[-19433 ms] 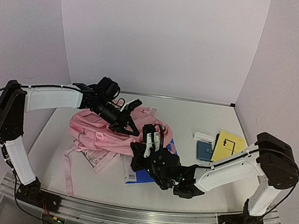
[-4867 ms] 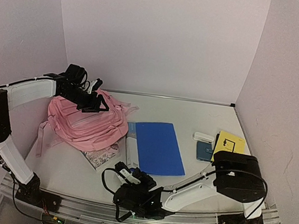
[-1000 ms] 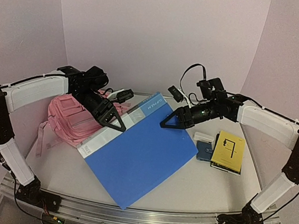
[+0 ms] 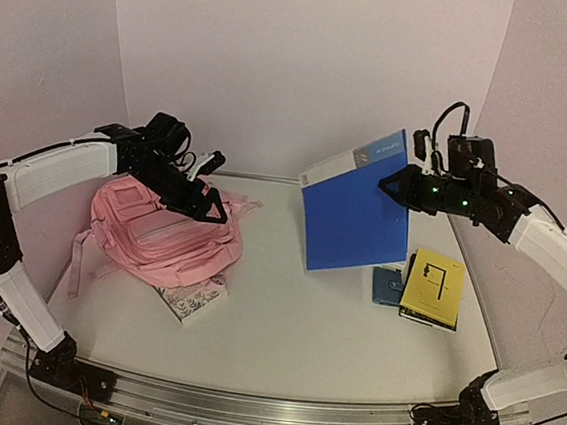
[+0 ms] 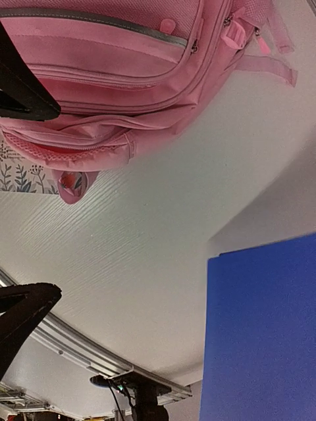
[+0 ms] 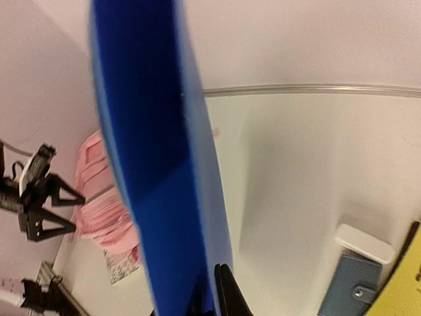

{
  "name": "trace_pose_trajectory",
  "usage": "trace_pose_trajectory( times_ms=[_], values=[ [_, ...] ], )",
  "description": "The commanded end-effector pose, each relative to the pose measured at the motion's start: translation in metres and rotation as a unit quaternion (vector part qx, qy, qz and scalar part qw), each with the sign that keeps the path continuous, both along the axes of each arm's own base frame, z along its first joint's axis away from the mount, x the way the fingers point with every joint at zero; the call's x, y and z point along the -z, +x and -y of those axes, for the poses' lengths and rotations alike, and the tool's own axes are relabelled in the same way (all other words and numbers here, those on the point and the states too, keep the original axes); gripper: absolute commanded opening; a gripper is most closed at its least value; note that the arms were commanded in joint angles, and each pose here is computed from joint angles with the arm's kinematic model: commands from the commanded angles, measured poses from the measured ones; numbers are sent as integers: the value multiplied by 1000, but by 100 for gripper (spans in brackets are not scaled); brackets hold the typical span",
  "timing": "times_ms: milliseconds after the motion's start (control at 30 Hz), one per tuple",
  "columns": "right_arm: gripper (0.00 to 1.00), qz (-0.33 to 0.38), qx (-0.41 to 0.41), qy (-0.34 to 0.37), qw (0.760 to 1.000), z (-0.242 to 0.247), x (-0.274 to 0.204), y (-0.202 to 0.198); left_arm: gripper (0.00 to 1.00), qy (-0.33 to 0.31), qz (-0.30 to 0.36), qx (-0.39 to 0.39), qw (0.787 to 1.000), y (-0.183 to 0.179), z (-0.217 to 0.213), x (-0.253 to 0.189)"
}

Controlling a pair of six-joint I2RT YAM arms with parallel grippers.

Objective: Pack the student bag
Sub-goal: Pick up the files from the center of the board, then place the files in the student bag.

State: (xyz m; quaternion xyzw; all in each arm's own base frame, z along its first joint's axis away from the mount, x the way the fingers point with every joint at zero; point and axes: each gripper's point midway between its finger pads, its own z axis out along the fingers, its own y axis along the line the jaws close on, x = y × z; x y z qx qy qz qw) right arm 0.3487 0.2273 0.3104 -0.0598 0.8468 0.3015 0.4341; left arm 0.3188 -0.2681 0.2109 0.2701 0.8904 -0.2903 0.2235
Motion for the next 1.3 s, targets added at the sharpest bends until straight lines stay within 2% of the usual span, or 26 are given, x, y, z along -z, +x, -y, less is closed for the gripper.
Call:
trace_pose_trajectory(
  times_ms=[0, 200, 333, 600, 1000, 1267],
  values=[
    [0, 54, 150, 21, 987, 49, -28, 14, 80, 77, -4, -31, 997, 14, -10, 34],
    [0, 49, 150, 28, 987, 52, -21, 6, 56, 121, -32, -33, 992, 16, -8, 64],
    [0, 46, 153, 26, 987, 54, -17, 4, 46, 136, -52, -31, 989, 11, -10, 80],
    [0, 42, 152, 24, 987, 53, -11, 5, 36, 166, -62, -45, 983, 8, -22, 95],
    [0, 43, 152, 26, 987, 54, -10, 2, 32, 178, -81, -38, 980, 2, -25, 108],
    [0, 45, 152, 26, 987, 55, -11, 2, 25, 189, -85, -36, 978, 2, -27, 114]
  ],
)
